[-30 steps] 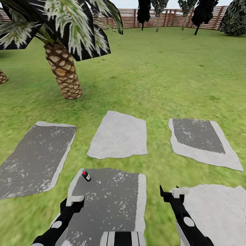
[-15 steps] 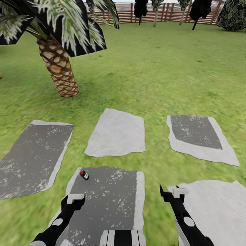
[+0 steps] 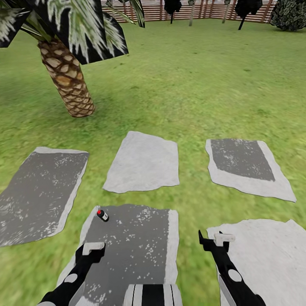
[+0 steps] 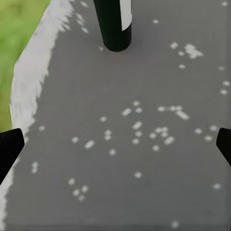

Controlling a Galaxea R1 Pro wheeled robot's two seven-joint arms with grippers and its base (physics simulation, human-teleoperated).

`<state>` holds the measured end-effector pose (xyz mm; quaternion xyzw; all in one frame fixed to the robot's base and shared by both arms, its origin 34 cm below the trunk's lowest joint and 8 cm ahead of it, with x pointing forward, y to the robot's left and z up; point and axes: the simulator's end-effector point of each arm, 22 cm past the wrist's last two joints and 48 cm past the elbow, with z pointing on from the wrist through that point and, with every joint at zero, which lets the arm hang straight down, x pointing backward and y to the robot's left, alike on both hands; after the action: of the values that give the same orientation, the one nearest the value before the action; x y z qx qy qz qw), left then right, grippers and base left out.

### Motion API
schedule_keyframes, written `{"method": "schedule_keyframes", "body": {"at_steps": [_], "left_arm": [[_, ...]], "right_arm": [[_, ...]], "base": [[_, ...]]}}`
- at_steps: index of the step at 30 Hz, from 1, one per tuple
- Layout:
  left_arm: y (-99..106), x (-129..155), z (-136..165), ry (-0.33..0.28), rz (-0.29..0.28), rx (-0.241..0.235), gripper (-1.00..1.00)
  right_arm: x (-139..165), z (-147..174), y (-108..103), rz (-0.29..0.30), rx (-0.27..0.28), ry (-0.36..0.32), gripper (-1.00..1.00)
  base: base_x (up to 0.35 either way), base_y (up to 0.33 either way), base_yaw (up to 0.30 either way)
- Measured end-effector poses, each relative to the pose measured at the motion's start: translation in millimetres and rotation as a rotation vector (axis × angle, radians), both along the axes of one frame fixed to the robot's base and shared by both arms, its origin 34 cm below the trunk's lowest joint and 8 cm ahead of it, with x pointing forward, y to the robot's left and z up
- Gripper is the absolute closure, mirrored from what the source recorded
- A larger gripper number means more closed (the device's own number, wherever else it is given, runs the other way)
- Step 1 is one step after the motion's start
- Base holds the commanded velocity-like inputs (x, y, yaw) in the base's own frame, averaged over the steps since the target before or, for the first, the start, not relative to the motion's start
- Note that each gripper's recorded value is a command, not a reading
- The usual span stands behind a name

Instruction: In the garden, pick up the pesticide atomizer on the floor and spray pesticide onto both trees until each tree trunk is fully covered.

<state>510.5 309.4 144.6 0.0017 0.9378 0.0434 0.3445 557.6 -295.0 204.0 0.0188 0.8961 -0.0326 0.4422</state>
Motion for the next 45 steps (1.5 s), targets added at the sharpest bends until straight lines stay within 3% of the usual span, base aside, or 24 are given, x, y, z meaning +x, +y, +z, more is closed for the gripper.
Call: {"method": "schedule_keyframes", "body": {"at_steps": [45], "left_arm": [[0.6,-0.5,-0.1,0.0,0.005,-0.002,-1.0]], "right_arm": [[0.2,0.3,-0.8,0.0,-0.001,-0.001,-1.0]], "base": [[0.08,0.013,0.0]]}}
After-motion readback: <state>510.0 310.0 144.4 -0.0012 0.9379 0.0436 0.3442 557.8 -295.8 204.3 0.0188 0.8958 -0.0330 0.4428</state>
